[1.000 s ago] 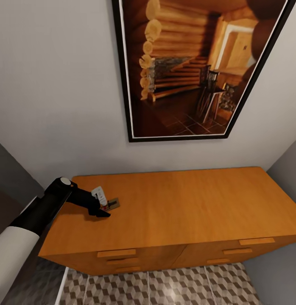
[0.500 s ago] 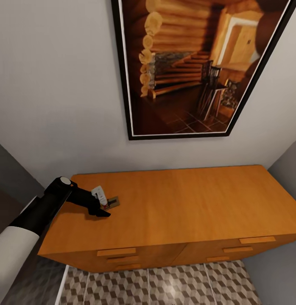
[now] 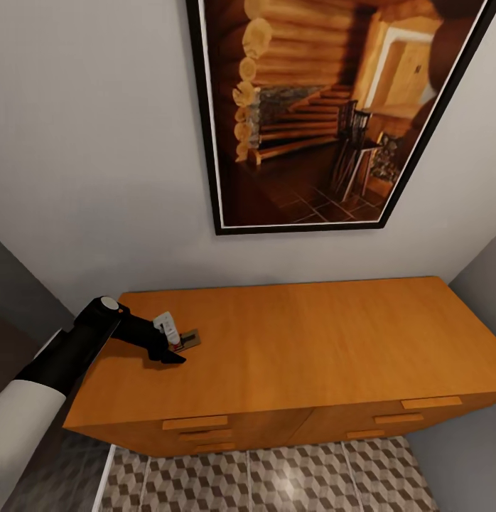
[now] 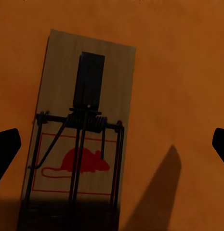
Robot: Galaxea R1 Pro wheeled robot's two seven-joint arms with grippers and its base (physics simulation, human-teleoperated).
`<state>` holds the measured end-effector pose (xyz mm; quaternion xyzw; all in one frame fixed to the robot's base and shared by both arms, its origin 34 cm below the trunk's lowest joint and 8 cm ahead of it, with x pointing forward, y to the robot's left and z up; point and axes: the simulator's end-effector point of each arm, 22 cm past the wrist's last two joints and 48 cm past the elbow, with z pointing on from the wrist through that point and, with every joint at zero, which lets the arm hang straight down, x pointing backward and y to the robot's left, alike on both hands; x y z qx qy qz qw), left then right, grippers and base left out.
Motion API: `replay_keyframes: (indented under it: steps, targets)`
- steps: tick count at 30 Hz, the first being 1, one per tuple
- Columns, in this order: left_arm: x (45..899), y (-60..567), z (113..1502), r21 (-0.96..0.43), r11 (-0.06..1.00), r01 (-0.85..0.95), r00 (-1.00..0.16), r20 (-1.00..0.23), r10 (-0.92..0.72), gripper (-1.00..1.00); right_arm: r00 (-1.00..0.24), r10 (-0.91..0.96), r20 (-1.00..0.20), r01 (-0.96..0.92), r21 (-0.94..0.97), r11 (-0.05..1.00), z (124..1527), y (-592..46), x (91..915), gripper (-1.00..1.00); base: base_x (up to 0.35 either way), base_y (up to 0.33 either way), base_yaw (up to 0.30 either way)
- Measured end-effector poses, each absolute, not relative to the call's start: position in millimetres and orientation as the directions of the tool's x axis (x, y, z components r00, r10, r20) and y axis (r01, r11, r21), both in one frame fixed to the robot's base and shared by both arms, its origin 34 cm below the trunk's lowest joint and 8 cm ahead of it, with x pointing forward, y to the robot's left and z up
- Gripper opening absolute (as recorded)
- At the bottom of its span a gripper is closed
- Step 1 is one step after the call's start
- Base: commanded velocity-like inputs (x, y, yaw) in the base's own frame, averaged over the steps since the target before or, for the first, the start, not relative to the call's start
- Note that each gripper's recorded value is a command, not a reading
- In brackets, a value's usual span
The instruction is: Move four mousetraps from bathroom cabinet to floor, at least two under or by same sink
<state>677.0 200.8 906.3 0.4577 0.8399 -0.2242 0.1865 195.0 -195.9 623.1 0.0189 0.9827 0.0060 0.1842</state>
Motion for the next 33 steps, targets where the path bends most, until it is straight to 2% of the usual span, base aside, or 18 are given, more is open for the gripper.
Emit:
replay_keyframes:
  steps: [22,23,33]
  targets:
    - [677.0,200.9,906.4,-0.206,0.480,0.853,-0.511,-0.519,0.685,1.00,-0.931,0.039,-0.362,0.034,0.020,0.999,623.0,-195.8,195.2,-1.00,0.000,0.000,0.000]
    - [677.0,200.9,906.4,-0.206,0.480,0.852,-0.511,-0.519,0.685,-1.00,-0.931,0.039,-0.362,0.034,0.020,0.999,623.0,-195.8,195.1,-1.00,0.000,0.000,0.000]
    - [676.7,200.1,905.6,-0.206,0.474,0.856,-0.506,-0.523,0.686,-1.00,-0.932,0.039,-0.361,0.034,0.020,0.999,623.0,-195.6,194.9,-1.00,0.000,0.000,0.000]
